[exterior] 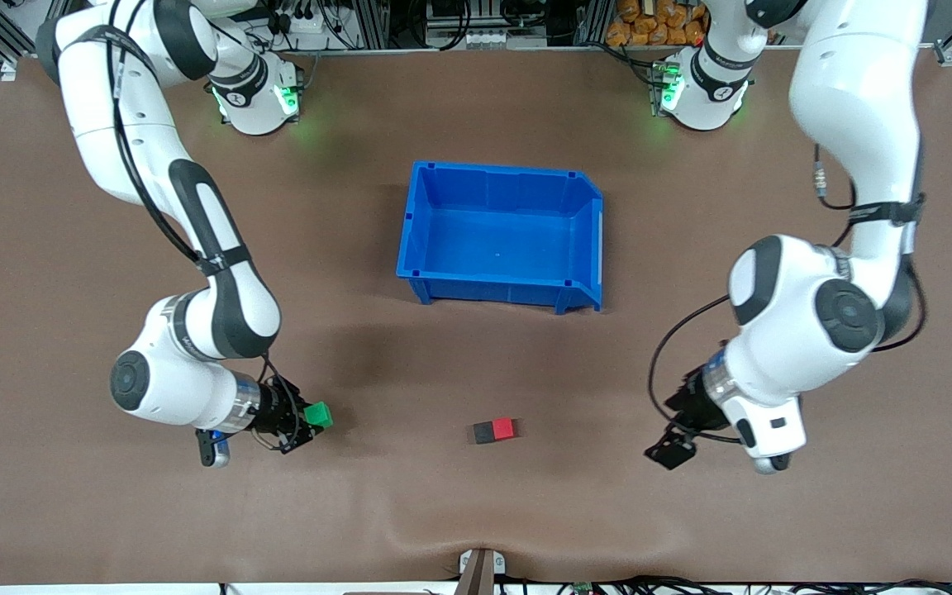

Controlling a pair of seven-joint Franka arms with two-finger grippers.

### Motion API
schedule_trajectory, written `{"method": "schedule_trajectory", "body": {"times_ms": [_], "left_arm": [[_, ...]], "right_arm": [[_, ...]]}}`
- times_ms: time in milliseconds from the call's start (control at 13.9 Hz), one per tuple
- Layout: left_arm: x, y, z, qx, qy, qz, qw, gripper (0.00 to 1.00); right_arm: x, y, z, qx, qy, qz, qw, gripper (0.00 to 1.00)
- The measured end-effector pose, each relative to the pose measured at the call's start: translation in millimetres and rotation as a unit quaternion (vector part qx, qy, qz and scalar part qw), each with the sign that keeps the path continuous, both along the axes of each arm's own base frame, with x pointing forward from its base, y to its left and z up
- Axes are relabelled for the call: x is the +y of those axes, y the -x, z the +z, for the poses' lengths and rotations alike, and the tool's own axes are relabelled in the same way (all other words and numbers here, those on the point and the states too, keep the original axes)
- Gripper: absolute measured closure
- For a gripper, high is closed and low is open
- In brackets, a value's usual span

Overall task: Attach green and red cubes to black cube
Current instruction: 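Set the red cube beside the black cube and open the left gripper, then carry the green cube with the right gripper against the black cube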

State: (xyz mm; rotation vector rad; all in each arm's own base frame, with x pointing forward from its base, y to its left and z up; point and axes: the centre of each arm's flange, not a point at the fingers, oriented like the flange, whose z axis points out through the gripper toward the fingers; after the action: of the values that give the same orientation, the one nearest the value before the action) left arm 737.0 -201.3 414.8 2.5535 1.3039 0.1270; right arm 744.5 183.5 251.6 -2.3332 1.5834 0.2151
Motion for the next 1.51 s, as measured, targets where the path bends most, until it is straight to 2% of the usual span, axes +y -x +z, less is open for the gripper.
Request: {"method": "schedule_trajectory", "body": {"times_ms": [215, 430, 645, 861, 1506], "left_arm": [[45.8, 16.7, 28.9, 0.005, -0.035, -0.077, 0.996, 0.0], [86.0, 37.9, 57.0, 0.023, -0.063, -0.133, 0.989, 0.0], [112.1, 52.3, 75.5, 0.035, -0.075, -0.156, 0.984, 0.0], [132.9, 52.6, 68.1, 0.041, -0.084, -0.177, 0.98, 0.0], [136.9, 52.5, 67.0, 0.041, -0.103, -0.188, 0.976, 0.0]], "right_arm": [[29.8, -6.1, -6.1, 0.008, -0.009, -0.065, 0.998, 0.6], [47.8, -12.0, -14.9, -0.001, -0.019, -0.122, 0.992, 0.6], [64.0, -12.4, -20.0, 0.0, -0.031, -0.178, 0.984, 0.6], [90.0, -9.0, -20.4, 0.015, -0.044, -0.229, 0.972, 0.6], [150.8, 5.0, -41.5, 0.008, -0.07, -0.219, 0.973, 0.6]]}}
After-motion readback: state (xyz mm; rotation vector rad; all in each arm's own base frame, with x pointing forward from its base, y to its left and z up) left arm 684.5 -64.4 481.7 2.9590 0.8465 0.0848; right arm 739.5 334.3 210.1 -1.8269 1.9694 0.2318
